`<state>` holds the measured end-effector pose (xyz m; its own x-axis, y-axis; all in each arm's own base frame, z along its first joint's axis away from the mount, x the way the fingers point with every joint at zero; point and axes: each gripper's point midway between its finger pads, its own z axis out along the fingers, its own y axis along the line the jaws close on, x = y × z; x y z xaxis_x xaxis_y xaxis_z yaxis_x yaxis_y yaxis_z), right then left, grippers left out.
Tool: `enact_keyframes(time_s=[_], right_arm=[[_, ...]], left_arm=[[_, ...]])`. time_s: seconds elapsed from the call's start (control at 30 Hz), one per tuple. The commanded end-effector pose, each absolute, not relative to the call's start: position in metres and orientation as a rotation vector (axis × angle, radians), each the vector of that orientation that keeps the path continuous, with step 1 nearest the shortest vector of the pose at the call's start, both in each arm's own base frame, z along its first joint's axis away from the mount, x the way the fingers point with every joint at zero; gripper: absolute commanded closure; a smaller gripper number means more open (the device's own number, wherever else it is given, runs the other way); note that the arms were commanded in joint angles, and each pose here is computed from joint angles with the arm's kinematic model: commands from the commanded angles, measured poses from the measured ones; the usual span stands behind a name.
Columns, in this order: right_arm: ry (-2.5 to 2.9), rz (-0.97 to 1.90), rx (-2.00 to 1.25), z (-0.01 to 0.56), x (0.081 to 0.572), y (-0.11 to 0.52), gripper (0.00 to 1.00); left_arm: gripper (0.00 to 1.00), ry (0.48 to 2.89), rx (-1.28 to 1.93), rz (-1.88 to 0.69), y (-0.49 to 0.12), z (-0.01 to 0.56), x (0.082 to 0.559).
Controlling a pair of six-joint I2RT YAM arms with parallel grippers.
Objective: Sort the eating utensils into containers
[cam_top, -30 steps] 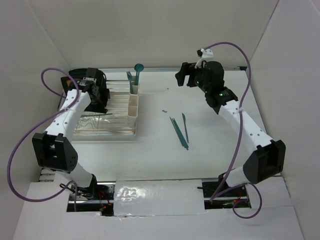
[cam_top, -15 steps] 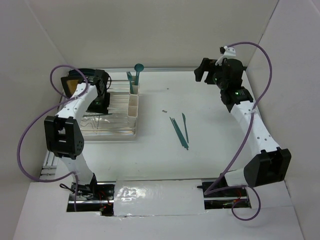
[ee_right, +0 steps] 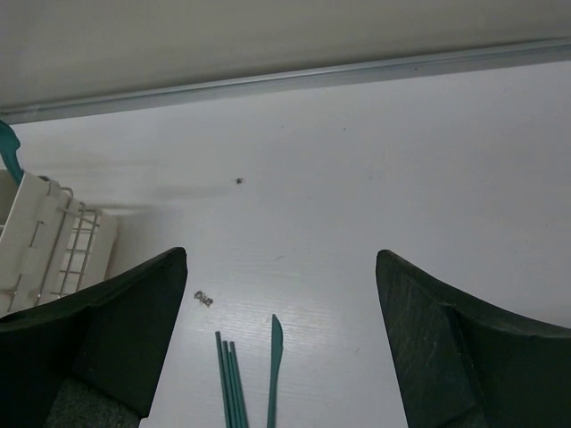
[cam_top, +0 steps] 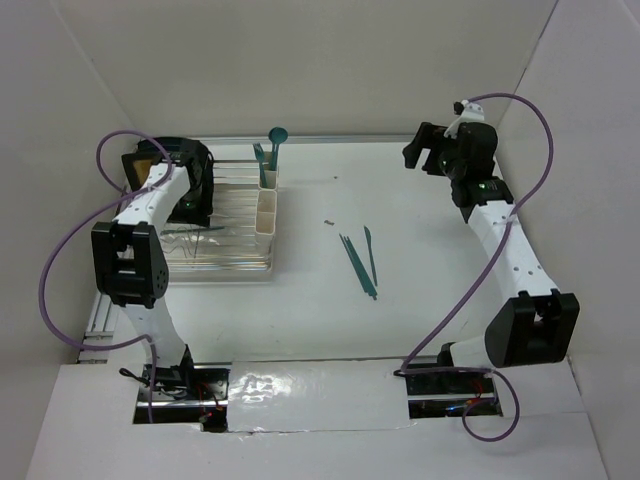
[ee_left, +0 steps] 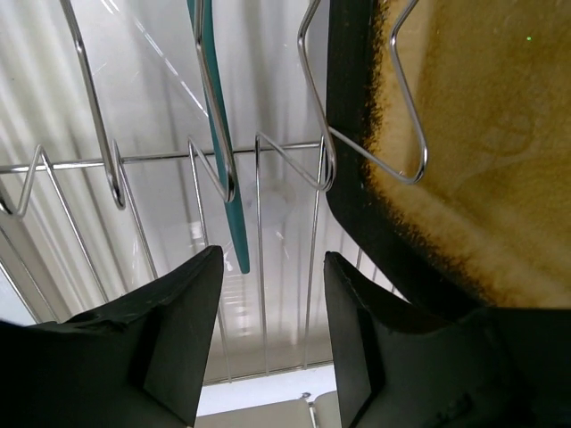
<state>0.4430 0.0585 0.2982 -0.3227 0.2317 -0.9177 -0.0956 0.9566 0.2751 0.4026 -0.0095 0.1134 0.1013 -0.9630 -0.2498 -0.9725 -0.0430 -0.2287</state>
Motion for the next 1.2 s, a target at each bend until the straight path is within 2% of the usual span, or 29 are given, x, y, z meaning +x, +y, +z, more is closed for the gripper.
enact_keyframes(time_s=[0.0,1.17], right_arm=[[1.887,0.359,0.093,0.292,0.448,0.058,0.08],[1.924,0.39,0.13,0.281,0.452,0.051,0.08]], left_arm=[[0.39,1.876,-2.055,0.0,-0.008,0.121,0.412],[0.4,1.907,-2.178,0.045,-0.014,0.089,0.389]])
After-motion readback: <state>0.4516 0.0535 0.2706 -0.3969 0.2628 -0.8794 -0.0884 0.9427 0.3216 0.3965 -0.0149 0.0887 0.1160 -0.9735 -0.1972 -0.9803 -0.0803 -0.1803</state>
